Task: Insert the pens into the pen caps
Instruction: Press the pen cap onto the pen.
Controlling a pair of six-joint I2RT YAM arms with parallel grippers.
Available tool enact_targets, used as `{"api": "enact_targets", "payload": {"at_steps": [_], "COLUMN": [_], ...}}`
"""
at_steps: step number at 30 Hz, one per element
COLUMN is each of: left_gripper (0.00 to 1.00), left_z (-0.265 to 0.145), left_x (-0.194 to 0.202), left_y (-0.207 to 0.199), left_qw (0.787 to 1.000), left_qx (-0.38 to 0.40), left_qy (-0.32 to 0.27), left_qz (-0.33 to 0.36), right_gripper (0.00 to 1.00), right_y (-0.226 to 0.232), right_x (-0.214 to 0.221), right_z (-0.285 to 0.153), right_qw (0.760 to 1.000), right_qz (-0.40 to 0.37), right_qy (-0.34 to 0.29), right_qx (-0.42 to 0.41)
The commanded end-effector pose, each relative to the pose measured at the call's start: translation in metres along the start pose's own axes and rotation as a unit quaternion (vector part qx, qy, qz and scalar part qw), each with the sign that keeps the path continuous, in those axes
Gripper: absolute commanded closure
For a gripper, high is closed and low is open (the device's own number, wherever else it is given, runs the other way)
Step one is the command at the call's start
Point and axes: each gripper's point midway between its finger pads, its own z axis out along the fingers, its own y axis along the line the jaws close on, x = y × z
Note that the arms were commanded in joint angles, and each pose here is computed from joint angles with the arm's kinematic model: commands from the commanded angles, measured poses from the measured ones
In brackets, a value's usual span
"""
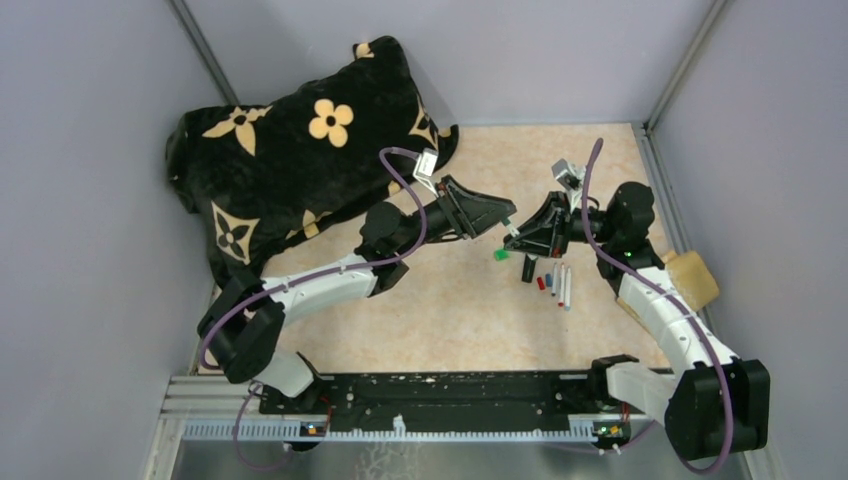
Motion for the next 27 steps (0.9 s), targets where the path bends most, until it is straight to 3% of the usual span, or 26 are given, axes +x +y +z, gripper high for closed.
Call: {"api": "enact_targets", "payload": {"at_steps": [1, 10, 15, 27], "left_gripper": [0.58, 0.77, 1.0, 1.0], "left_z": [0.008, 0.011, 0.012, 0.004], "left_x": [0.001, 0.011, 0.019, 0.101], "left_y": [-0.008, -0.006, -0.003, 0.025], "left_qw": [1.0, 1.0, 1.0, 0.981], "left_qx": [0.015, 0.004, -0.011, -0.167], "left_qy": [0.0, 0.015, 0.021, 0.082], "left_qz": [0.009, 0.01, 0.007, -0.06], "right_gripper": [1.0, 1.0, 1.0, 1.0], "right_y": [0.004, 0.005, 0.002, -0.04], "right_x": [-0.013, -0.016, -0.018, -0.039], "right_z": [0.003, 0.003, 0.003, -0.001], "right_qw": [1.0, 1.0, 1.0, 0.991], "right_qz": [-0.023, -0.023, -0.023, -0.053], "right_qy": [-0.005, -0.006, -0.009, -0.006], "right_qx": [-0.002, -0.001, 0.007, 0.122]}}
